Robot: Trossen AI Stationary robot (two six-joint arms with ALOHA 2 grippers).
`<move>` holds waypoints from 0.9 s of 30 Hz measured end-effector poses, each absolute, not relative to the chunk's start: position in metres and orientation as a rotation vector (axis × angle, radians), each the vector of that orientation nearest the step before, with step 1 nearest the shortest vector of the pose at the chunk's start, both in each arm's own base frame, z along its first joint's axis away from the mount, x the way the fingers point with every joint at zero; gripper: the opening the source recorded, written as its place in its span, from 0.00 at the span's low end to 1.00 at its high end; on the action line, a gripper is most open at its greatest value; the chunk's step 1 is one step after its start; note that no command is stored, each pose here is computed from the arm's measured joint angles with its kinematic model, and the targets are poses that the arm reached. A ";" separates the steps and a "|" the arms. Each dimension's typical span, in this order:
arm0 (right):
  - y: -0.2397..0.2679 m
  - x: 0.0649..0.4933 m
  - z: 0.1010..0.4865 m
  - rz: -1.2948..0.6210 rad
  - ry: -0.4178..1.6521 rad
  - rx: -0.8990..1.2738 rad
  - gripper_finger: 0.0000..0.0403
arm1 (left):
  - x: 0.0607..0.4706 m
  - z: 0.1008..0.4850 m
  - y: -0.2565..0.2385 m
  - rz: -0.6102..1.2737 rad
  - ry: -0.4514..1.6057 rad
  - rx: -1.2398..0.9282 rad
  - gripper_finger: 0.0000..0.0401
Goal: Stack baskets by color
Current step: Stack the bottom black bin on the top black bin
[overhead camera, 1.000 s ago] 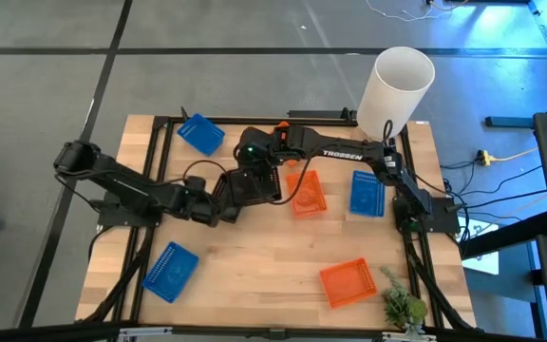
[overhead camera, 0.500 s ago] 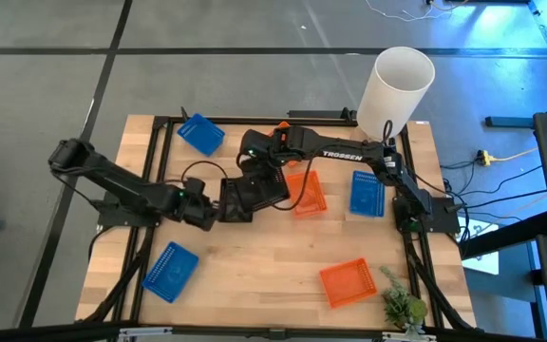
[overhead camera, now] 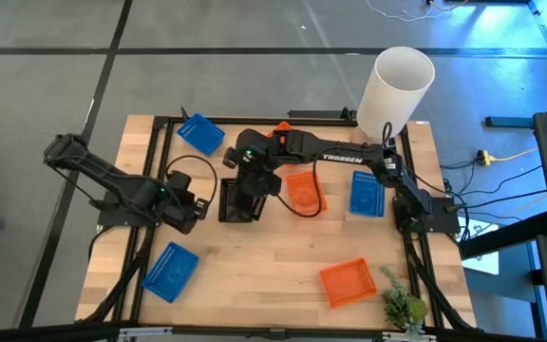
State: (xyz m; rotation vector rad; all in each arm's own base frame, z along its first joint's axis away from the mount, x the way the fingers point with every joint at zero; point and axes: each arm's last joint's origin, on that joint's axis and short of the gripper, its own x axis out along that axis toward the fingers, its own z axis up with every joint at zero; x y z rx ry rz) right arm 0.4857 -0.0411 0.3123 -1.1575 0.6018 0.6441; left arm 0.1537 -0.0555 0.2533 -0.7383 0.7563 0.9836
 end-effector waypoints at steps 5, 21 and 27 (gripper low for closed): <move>-0.039 0.491 0.309 0.752 0.461 -1.268 0.00 | 0.149 0.270 -0.058 0.978 0.763 -0.710 0.00; -0.044 0.516 0.250 0.800 0.550 -1.362 0.00 | 0.145 0.297 -0.057 0.987 0.710 -0.687 0.00; -0.043 0.511 0.247 0.853 0.578 -1.323 0.00 | 0.145 0.298 -0.057 0.988 0.705 -0.672 0.00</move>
